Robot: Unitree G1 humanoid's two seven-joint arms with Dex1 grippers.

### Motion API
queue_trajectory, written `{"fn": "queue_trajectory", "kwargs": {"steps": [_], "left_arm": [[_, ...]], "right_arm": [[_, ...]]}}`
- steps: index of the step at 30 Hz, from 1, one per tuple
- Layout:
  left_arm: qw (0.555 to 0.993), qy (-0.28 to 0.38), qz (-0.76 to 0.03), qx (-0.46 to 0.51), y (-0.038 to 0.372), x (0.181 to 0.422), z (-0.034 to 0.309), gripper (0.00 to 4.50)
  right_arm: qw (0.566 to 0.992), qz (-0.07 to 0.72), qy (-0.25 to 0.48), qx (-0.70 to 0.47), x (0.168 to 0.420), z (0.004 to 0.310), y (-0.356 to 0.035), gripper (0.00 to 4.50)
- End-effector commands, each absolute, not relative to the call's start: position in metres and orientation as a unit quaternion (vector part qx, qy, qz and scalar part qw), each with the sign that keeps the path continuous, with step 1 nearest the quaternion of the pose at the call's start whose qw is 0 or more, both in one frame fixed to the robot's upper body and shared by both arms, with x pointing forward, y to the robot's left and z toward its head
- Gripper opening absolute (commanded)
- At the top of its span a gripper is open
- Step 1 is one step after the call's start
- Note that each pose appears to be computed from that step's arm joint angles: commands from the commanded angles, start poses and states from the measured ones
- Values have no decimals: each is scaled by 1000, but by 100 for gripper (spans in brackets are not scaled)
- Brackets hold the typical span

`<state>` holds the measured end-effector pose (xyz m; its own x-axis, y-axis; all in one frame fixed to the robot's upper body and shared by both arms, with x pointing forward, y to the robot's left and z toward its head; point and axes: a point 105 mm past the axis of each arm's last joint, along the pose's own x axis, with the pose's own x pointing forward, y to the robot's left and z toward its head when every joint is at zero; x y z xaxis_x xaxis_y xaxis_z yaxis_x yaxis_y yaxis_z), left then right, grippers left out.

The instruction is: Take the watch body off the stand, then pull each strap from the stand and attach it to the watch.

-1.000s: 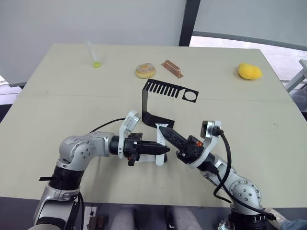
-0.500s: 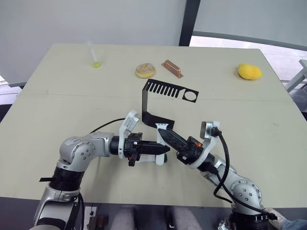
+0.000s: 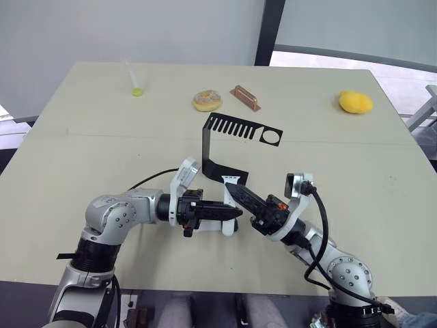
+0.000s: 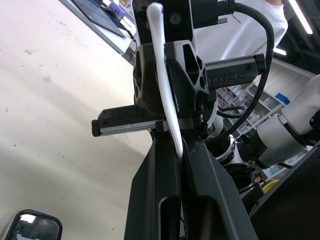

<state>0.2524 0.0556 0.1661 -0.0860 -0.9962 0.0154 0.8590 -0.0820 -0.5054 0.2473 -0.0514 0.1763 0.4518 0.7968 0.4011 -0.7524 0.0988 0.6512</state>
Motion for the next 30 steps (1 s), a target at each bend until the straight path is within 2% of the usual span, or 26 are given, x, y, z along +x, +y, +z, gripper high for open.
{"fn": "queue_trajectory", "kwargs": {"steps": [1,4,6,9,11,12,15,18,21,24,30], "left_arm": [[642,152,-731,-175,55,246,178,0],[644,102,-748,-127,57,240,185,86],[653,78,-749,-83,61,237,185,168],[687,35,-725,-32,78,244,187,317],[699,17,-713,57,94,248,178,420],[703,19,-705,92,102,250,172,442],[729,10,-660,182,130,265,159,442],[727,14,-633,265,155,272,142,442],[741,33,-612,274,171,277,136,442],[747,45,-606,268,176,276,132,442],[748,36,-618,239,152,267,131,442]], "right_arm": [[722,547,5,424,239,188,-51,4],[722,552,-7,418,238,195,-51,0],[726,552,-21,410,239,202,-53,0],[747,546,-43,378,240,210,-60,0],[768,542,-52,339,238,213,-69,0],[778,540,-54,316,236,213,-74,0],[815,532,-56,223,229,209,-92,0],[842,519,-51,137,225,201,-111,0],[868,489,-47,73,223,193,-137,0],[877,481,-23,4,215,178,-157,0],[911,412,-4,-31,203,158,-201,0]]}}
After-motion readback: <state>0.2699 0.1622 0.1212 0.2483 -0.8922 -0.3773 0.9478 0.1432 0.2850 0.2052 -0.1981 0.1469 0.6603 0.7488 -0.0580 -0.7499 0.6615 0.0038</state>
